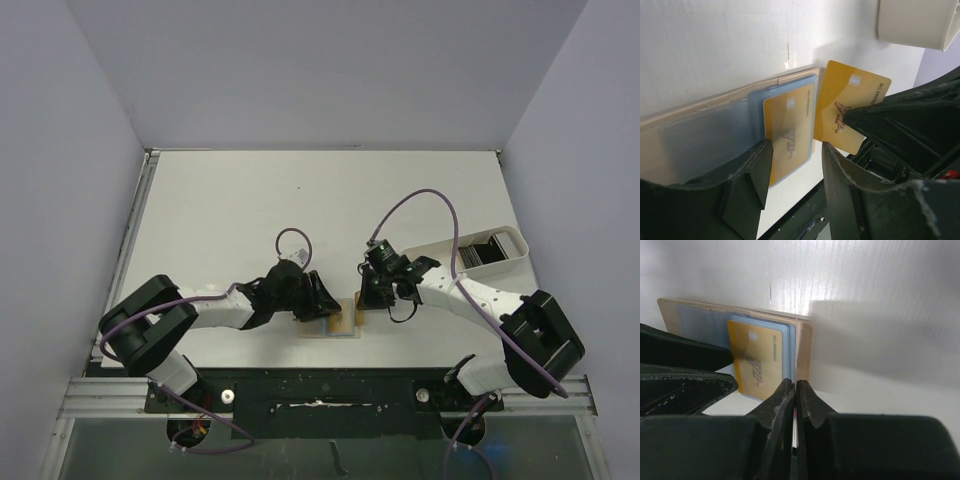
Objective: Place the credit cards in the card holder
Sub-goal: Insert the credit card into the card holder.
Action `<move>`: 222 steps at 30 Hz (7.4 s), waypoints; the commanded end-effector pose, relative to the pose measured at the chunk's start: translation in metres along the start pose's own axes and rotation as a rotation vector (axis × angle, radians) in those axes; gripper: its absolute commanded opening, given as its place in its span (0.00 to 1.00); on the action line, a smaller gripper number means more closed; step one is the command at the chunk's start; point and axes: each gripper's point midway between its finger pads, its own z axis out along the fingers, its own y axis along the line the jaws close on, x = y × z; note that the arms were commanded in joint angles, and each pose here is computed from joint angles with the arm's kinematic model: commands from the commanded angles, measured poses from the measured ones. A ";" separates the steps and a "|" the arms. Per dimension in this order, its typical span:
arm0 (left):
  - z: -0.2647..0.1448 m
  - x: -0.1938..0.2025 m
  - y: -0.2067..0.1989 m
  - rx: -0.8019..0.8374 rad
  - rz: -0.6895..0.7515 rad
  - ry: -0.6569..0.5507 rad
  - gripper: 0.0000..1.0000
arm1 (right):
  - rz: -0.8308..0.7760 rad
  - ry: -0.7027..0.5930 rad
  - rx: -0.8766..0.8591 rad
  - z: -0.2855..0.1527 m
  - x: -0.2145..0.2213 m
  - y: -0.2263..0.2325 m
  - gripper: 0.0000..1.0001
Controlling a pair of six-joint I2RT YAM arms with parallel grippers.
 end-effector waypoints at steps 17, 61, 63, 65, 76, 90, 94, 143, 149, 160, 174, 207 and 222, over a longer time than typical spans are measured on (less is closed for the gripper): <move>-0.008 -0.009 -0.034 0.090 0.013 -0.043 0.44 | -0.010 -0.100 0.067 -0.023 -0.023 -0.007 0.00; -0.095 0.003 -0.106 0.498 0.074 -0.036 0.05 | -0.093 -0.424 -0.776 -0.131 -0.021 0.103 0.08; -0.097 0.001 -0.106 0.509 0.065 -0.047 0.00 | -0.090 -0.422 -0.767 -0.130 -0.022 0.102 0.13; -0.099 0.001 -0.104 0.514 0.055 -0.056 0.00 | -0.085 -0.426 -0.760 -0.130 -0.023 0.101 0.19; -0.103 0.000 -0.096 0.498 0.046 -0.085 0.00 | 0.077 -0.456 -0.763 -0.138 -0.032 0.089 0.26; -0.092 -0.004 -0.075 0.360 0.067 -0.101 0.15 | 0.179 -0.430 -0.683 -0.110 -0.031 0.061 0.00; -0.089 -0.012 -0.048 0.197 0.058 -0.140 0.35 | 0.168 -0.410 -0.589 -0.094 -0.030 0.049 0.00; -0.052 -0.014 0.050 -0.282 0.132 -0.089 0.38 | 0.071 -0.080 -0.537 0.006 -0.009 0.051 0.00; -0.052 -0.013 0.051 -0.279 0.131 -0.091 0.35 | 0.079 -0.067 -0.548 0.006 -0.005 0.050 0.00; -0.051 -0.012 0.049 -0.270 0.126 -0.082 0.34 | 0.104 -0.046 -0.533 0.009 0.002 0.044 0.00; -0.053 -0.012 0.049 -0.272 0.116 -0.089 0.34 | 0.119 -0.035 -0.486 0.010 0.006 0.033 0.00; -0.055 -0.012 0.042 -0.338 0.244 -0.092 0.63 | 0.085 -0.057 -0.515 -0.005 -0.003 0.041 0.00; -0.049 -0.016 0.068 -0.520 0.293 -0.101 0.61 | 0.098 -0.038 -0.496 0.005 0.001 0.034 0.00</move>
